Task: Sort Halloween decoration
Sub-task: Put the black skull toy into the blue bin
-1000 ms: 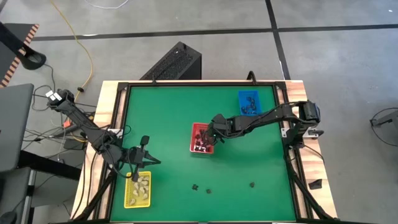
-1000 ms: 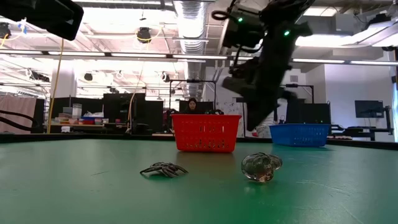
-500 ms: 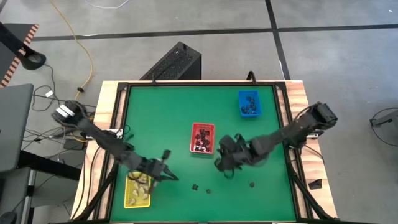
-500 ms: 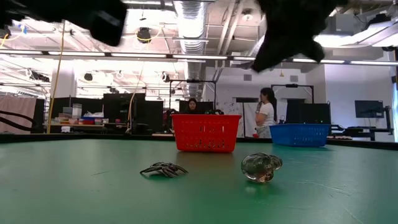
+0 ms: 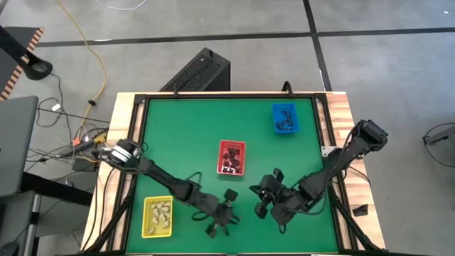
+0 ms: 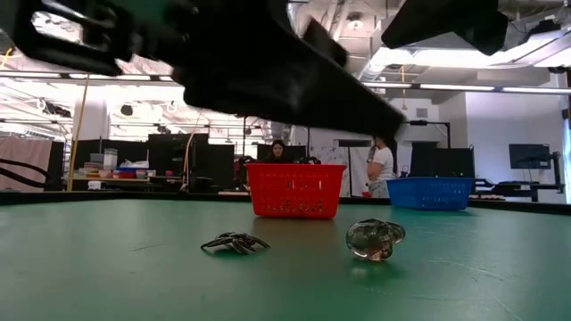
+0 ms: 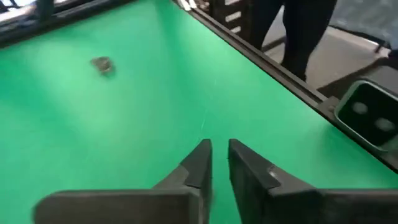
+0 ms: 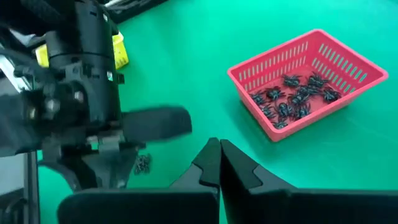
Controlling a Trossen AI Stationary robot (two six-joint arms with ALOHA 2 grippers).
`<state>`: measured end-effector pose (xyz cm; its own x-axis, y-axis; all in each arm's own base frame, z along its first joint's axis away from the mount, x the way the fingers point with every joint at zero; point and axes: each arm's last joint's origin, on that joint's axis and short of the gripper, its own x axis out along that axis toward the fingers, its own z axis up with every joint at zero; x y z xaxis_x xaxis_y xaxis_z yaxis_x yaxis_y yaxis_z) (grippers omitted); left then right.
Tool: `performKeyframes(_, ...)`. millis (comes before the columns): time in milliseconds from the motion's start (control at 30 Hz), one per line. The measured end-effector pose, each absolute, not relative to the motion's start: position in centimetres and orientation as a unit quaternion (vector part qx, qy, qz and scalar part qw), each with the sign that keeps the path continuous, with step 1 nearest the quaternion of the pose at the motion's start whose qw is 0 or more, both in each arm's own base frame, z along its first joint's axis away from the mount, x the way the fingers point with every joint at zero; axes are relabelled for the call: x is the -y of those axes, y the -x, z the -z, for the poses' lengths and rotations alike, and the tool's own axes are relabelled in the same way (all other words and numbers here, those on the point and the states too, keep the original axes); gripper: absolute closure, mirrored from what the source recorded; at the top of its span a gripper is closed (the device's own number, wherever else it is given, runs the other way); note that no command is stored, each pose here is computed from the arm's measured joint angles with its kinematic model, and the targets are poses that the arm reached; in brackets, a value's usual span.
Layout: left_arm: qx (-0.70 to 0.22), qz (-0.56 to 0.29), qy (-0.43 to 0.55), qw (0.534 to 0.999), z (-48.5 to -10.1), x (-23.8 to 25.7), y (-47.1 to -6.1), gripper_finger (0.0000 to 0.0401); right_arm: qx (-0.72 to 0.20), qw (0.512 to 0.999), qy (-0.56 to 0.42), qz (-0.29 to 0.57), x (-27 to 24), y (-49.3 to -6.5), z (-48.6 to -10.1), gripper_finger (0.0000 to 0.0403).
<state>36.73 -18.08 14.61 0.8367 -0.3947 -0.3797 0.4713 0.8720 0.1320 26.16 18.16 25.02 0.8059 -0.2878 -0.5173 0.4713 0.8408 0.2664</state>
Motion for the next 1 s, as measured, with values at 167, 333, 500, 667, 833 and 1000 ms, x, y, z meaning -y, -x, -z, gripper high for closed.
performKeyframes(167,-0.198,0.239,-0.119,0.943,-13.5,18.5,-39.5,0.03,-0.244,0.932,-0.18,0.198,-18.1,-26.2,-25.0,0.0378)
performKeyframes(333,-0.222,0.223,-0.107,0.943,-12.7,17.4,-40.3,0.0245,-0.254,0.934,-0.164,0.193,-17.9,-26.3,-24.9,0.0378)
performKeyframes(500,-0.251,0.226,-0.092,0.937,-12.0,16.7,-40.1,0.0214,-0.26,0.932,-0.161,0.197,-17.6,-26.4,-24.8,0.0378)
performKeyframes(667,-0.258,0.251,-0.095,0.928,-11.9,16.8,-39.9,0.0211,-0.26,0.93,-0.161,0.204,-17.2,-26.6,-24.8,0.0378)
performKeyframes(833,-0.268,0.252,-0.101,0.925,-11.5,16.9,-39.8,0.022,-0.259,0.928,-0.165,0.209,-16.8,-26.9,-24.8,0.0378)
performKeyframes(1000,-0.263,0.26,-0.09,0.925,-9.8,17.0,-40.2,0.0229,-0.258,0.927,-0.166,0.214,-16.6,-27.1,-24.8,0.0378)
